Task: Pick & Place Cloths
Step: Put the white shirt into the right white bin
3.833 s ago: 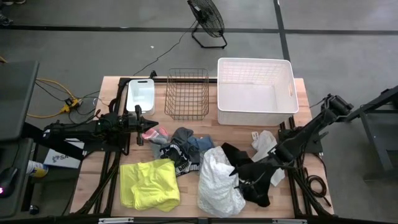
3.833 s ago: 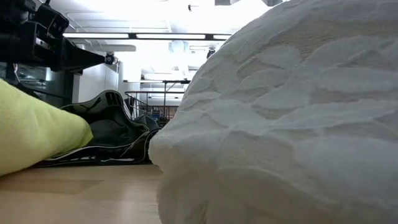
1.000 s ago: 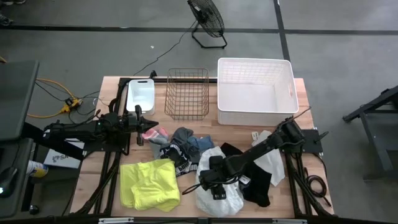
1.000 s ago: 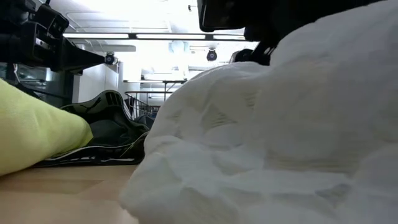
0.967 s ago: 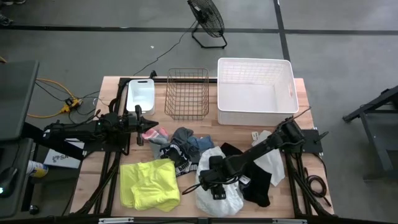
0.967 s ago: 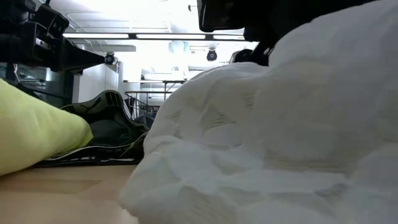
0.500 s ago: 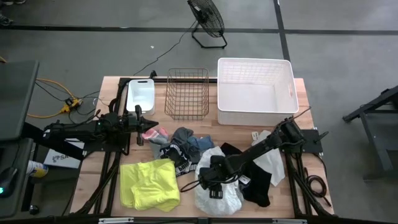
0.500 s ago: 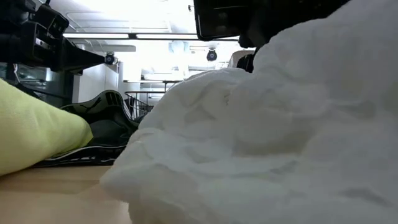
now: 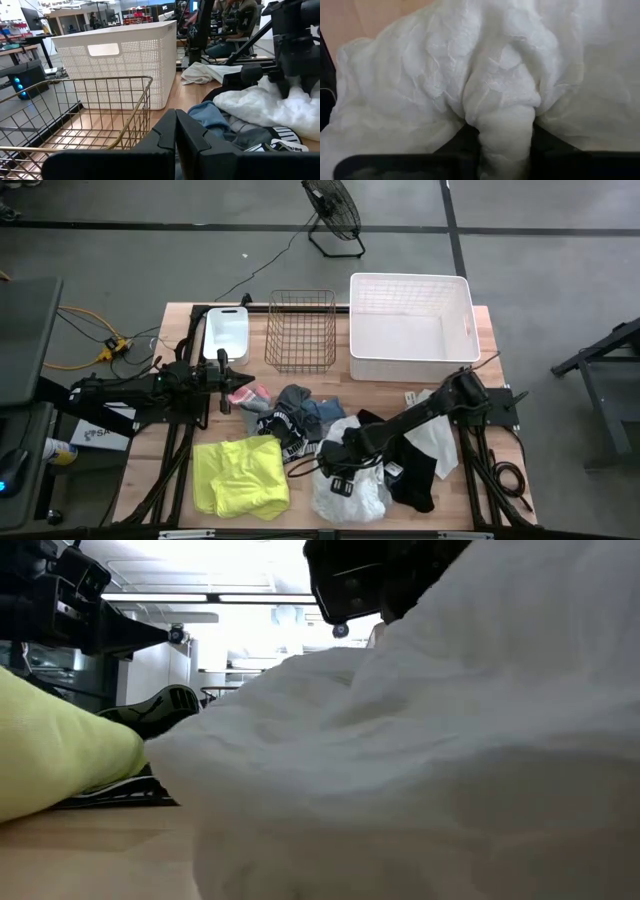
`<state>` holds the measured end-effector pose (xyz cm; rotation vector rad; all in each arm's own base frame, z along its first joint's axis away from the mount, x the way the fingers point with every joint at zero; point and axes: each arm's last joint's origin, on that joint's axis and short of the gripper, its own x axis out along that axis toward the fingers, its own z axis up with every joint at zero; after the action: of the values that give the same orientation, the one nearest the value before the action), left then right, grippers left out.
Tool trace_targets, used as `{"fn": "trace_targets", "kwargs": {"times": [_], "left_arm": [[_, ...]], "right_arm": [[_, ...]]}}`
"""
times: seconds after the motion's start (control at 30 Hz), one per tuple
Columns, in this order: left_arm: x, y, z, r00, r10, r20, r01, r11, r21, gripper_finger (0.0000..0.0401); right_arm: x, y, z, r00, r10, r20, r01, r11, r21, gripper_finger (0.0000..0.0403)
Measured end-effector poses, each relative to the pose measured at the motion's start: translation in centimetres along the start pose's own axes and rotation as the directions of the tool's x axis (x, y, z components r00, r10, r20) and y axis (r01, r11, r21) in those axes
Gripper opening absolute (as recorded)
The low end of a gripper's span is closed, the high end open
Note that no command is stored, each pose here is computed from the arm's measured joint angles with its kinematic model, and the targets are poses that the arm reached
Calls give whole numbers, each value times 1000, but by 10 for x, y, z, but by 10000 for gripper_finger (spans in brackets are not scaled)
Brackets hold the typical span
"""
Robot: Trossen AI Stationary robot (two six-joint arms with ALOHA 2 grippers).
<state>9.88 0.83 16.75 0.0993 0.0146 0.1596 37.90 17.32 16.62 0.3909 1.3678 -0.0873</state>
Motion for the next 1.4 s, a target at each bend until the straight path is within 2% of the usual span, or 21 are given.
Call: {"fn": "trace_targets", "kwargs": {"times": [0.13, 0.33, 0.47, 0.57, 0.8, 1.1, 1.4], "left_arm": [[0, 0, 0, 1000, 0, 0, 0, 1000, 0, 0], [0, 0, 0, 1000, 0, 0, 0, 1000, 0, 0], [0, 0, 0, 1000, 0, 0, 0, 1000, 0, 0], [0, 0, 0, 1000, 0, 0, 0, 1000, 0, 0], [0, 0, 0, 1000, -3, 0, 3, 1000, 0, 0], [0, 0, 0, 1000, -5, 0, 5, 1000, 0, 0], [0, 0, 0, 1000, -5, 0, 5, 1000, 0, 0]], "right_arm": [[-27, -1, -1, 999, 45, 19, -46, 998, 42, 69], [-81, 0, -4, 985, 121, 125, -126, 991, 34, 68], [-119, 0, -9, 958, 182, 222, -193, 981, 26, 68], [-149, 0, -14, 916, 222, 333, -237, 972, 4, 68], [-214, -3, -26, 759, 273, 591, -288, 955, -71, 68], [-279, -31, -52, 592, 181, 785, -175, 980, -95, 67], [-316, -59, -77, 491, 39, 870, 79, 993, -89, 67]]}}
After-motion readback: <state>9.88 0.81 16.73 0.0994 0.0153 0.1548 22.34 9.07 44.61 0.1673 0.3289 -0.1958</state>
